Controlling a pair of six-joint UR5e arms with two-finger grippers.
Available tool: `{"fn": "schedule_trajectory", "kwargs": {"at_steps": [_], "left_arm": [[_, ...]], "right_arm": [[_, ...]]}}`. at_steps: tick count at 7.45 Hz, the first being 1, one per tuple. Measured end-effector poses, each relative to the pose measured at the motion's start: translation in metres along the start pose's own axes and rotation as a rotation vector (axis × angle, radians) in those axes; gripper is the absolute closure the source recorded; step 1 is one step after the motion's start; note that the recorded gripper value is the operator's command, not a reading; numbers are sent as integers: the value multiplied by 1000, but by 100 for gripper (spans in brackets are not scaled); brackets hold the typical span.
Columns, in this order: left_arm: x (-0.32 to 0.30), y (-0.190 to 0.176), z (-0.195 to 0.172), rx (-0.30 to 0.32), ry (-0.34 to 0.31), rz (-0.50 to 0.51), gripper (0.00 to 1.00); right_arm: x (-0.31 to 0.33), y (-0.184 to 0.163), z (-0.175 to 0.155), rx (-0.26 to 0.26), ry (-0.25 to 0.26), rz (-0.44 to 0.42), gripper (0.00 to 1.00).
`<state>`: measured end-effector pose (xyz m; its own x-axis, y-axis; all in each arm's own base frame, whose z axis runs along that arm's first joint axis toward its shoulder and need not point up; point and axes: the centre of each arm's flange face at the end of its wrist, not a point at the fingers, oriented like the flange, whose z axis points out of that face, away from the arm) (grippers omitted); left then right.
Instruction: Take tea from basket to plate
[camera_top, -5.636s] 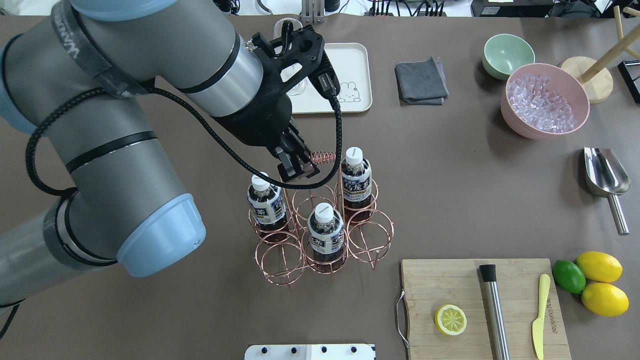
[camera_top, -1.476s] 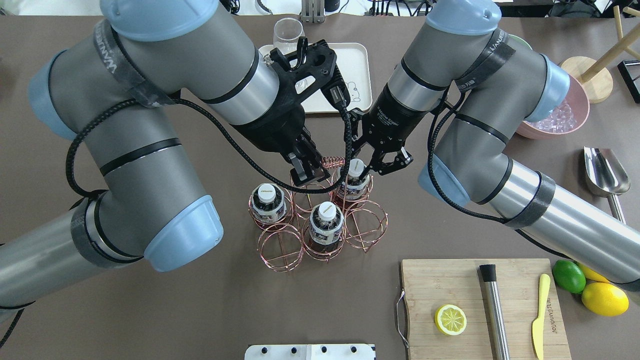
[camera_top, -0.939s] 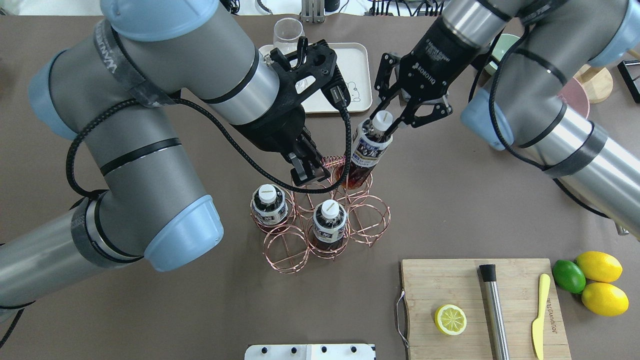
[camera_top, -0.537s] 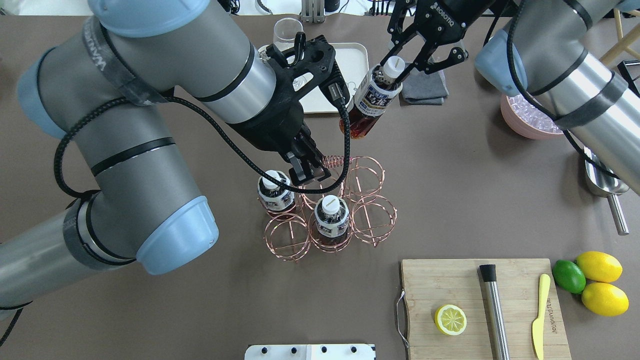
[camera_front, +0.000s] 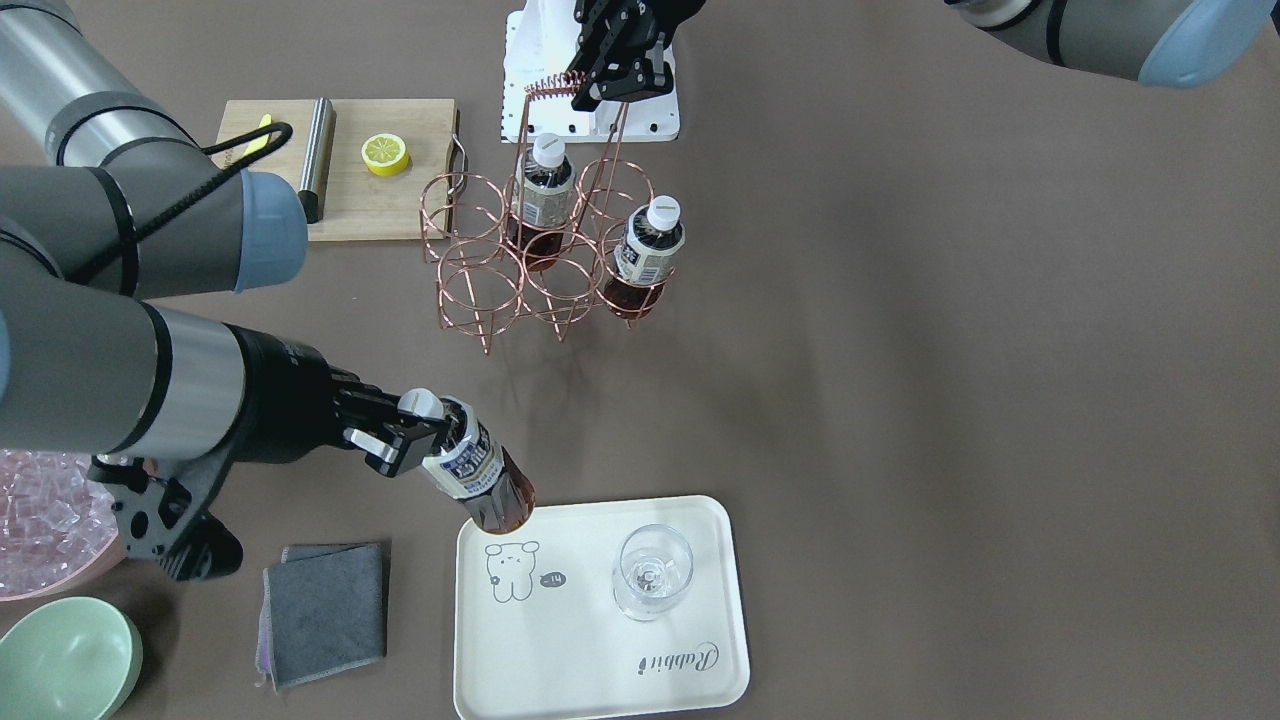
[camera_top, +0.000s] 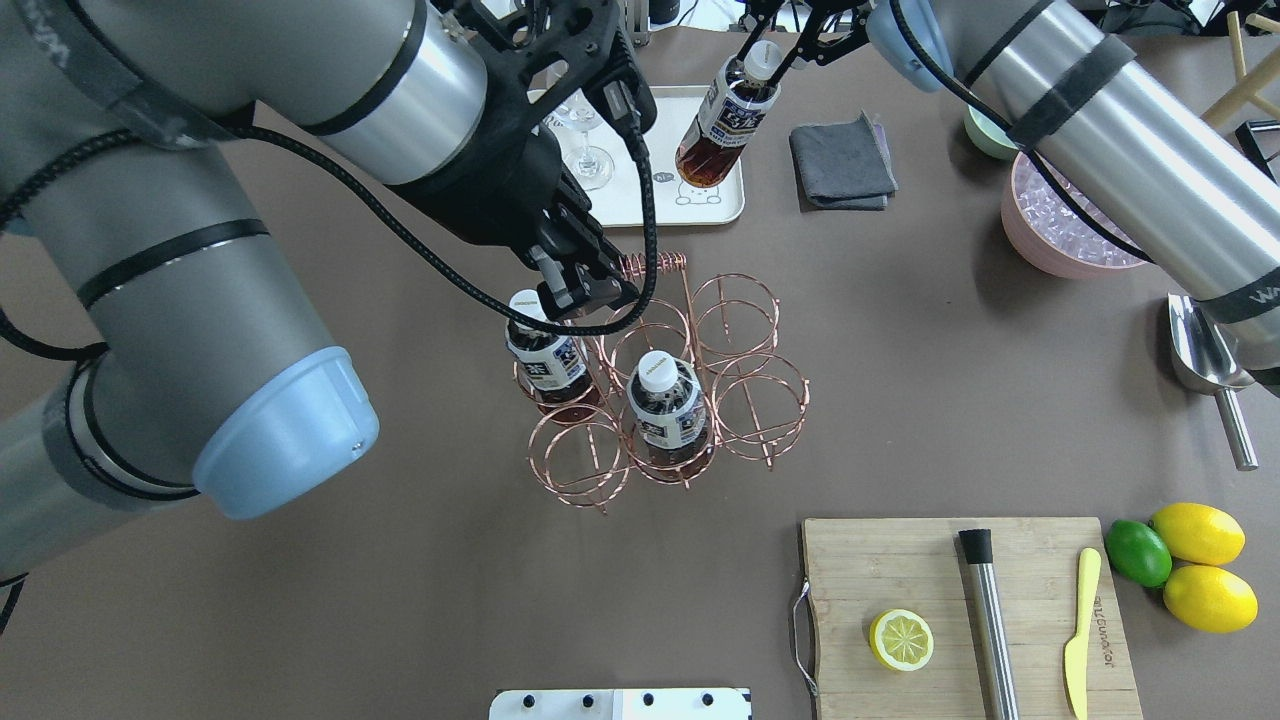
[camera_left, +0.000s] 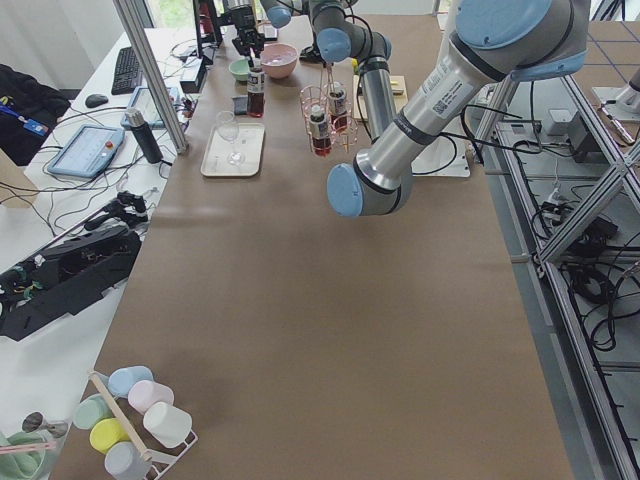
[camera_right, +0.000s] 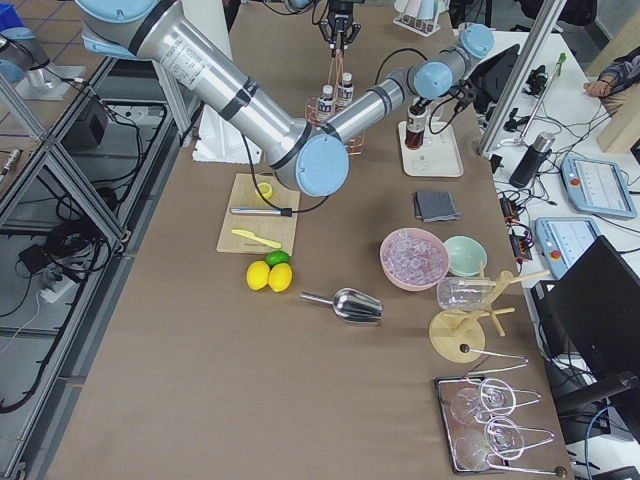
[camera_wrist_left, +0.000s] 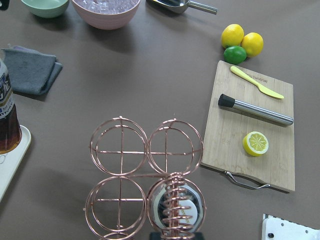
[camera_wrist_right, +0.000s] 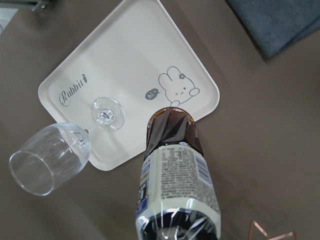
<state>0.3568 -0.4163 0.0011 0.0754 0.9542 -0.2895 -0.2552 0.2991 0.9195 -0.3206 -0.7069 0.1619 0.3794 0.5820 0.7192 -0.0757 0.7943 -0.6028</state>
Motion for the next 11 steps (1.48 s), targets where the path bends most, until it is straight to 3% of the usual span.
{"fn": "schedule_trajectory", "kwargs": {"at_steps": [3,4,6,7,11], "left_arm": [[-50,29,-60,14,-35,-64,100],[-74,54,-84,11,-26,-108,100],[-115,116,-117,-9,-9,-89,100],[-132,147,-129,-18,0,-53,100],[-204,297,-187,-70,-69,159,100]], "right_arm": [[-25,-39,57,140,24,-242,100],[-31,-40,78,185,40,-323,89],[-33,-42,102,221,81,-471,89],[-37,-41,104,224,90,-506,100],[-63,-22,92,217,113,-518,100]]}}
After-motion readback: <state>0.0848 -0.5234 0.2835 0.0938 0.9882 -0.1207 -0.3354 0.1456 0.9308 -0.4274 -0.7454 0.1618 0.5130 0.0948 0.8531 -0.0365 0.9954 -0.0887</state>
